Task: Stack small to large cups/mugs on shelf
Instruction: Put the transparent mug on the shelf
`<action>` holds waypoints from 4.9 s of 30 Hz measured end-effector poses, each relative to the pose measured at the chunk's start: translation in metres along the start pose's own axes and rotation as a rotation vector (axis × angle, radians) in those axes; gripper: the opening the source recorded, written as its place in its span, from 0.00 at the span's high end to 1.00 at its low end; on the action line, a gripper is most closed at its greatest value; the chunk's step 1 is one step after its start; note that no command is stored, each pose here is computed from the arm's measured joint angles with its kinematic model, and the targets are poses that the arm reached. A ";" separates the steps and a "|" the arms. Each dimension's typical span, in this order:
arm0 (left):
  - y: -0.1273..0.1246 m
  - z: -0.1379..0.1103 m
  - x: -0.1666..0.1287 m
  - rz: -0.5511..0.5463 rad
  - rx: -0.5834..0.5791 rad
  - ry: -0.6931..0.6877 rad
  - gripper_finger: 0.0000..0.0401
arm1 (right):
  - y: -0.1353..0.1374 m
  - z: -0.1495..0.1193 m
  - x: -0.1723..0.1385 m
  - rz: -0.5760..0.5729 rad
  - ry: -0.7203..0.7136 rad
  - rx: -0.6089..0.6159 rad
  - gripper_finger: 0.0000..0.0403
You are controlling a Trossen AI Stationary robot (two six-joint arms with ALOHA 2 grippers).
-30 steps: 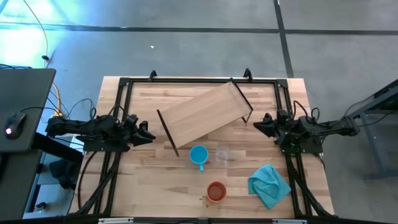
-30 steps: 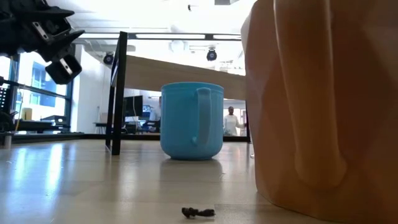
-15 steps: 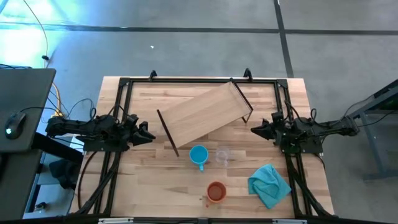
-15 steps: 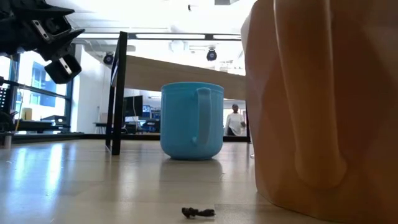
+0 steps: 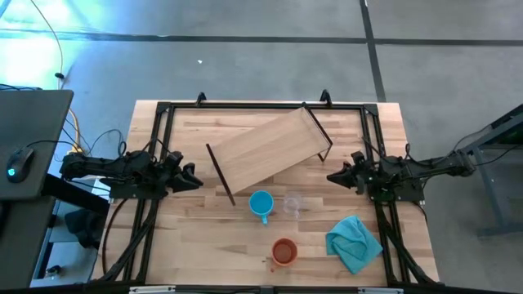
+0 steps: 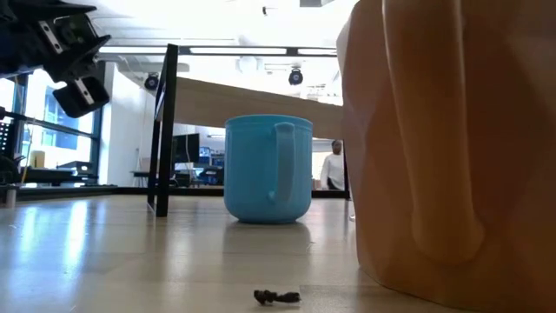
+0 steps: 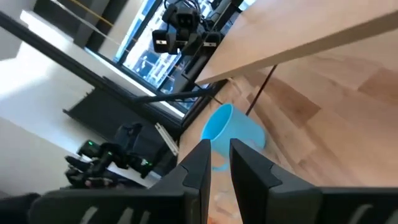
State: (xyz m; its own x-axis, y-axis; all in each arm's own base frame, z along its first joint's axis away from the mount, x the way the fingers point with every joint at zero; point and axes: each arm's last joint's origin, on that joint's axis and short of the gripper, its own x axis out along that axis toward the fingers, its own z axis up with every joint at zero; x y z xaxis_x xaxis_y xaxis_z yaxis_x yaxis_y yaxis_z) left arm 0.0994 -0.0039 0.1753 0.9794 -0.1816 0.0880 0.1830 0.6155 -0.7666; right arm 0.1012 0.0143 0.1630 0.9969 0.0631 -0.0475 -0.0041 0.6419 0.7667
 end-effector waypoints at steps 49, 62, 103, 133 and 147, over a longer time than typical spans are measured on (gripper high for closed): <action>-0.001 0.002 0.000 0.006 0.059 -0.044 0.69 | 0.083 0.052 0.048 -0.120 0.137 -0.311 0.87; -0.001 0.001 0.000 -0.013 0.084 -0.012 0.69 | 0.101 0.021 0.094 -0.295 0.485 0.034 0.86; 0.006 -0.005 0.000 0.056 0.142 0.062 0.69 | 0.125 -0.066 0.178 -0.815 0.542 -0.007 0.69; 0.007 -0.005 0.000 0.085 0.150 0.038 0.69 | 0.114 -0.054 0.182 -0.909 0.532 0.094 0.69; 0.007 -0.005 0.000 0.085 0.150 0.039 0.69 | 0.111 -0.060 0.186 -0.902 0.567 0.115 0.69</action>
State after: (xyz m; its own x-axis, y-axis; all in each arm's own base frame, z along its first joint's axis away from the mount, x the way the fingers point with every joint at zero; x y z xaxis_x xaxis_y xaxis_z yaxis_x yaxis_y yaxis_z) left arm 0.1000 -0.0030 0.1667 0.9884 -0.1516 0.0002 0.1132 0.7368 -0.6665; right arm 0.2819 0.1430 0.2011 0.4462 -0.0341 -0.8943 0.7526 0.5550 0.3544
